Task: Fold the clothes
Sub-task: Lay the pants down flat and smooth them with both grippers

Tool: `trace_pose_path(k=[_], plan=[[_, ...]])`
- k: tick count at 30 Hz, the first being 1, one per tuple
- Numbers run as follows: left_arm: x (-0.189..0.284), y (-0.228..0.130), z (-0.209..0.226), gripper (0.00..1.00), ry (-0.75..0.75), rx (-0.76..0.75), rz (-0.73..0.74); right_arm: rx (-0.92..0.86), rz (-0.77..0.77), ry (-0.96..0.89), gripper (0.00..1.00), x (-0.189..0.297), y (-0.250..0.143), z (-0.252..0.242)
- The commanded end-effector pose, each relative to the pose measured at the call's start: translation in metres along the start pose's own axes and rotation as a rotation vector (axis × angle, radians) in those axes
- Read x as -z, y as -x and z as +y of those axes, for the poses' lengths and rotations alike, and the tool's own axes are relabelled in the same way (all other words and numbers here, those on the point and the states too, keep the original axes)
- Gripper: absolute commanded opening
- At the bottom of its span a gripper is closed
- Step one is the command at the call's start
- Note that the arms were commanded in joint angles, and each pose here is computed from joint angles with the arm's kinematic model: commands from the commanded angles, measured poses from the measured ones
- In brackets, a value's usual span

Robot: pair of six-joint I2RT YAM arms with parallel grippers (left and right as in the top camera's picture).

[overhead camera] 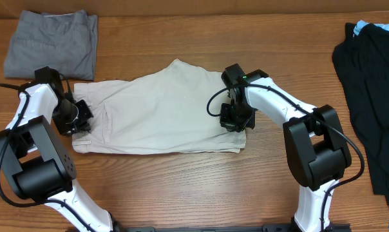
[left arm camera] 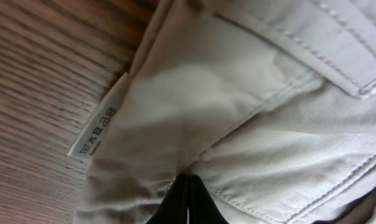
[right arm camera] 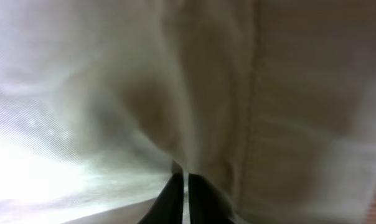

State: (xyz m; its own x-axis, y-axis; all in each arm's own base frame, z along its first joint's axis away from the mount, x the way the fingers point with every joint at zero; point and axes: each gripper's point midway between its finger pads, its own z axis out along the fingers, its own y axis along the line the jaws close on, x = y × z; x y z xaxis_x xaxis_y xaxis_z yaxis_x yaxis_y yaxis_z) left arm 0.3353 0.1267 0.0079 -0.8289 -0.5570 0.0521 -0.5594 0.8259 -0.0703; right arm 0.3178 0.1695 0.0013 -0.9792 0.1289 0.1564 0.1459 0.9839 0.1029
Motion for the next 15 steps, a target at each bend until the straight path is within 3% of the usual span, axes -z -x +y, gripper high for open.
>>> trace_pose_path(k=[1, 5, 10, 11, 12, 14, 15], plan=[[-0.003, 0.005, 0.045, 0.04, 0.121, 0.103, -0.004, -0.072, -0.053, -0.17, 0.04, -0.002, 0.01, -0.04], [0.018, 0.013, 0.04, 0.04, 0.08, 0.112, -0.026, -0.145, -0.089, -0.147, 0.04, 0.013, 0.019, -0.041], [0.077, 0.027, 0.015, 0.04, 0.001, 0.083, -0.14, -0.18, -0.202, -0.074, 0.04, 0.067, 0.037, -0.038], [0.088, 0.028, 0.012, 0.04, -0.01, 0.077, -0.161, -0.185, -0.225, -0.059, 0.09, 0.079, 0.039, -0.038], [0.101, 0.029, 0.009, 0.05, -0.019, 0.073, -0.187, -0.189, -0.248, -0.044, 0.18, 0.09, 0.041, -0.037], [0.12, 0.029, 0.007, 0.28, -0.032, 0.065, -0.234, -0.195, -0.297, -0.016, 0.47, 0.115, 0.044, -0.039], [0.127, 0.028, 0.005, 0.35, -0.041, 0.058, -0.251, -0.202, -0.314, -0.007, 0.79, 0.124, 0.045, -0.041]])
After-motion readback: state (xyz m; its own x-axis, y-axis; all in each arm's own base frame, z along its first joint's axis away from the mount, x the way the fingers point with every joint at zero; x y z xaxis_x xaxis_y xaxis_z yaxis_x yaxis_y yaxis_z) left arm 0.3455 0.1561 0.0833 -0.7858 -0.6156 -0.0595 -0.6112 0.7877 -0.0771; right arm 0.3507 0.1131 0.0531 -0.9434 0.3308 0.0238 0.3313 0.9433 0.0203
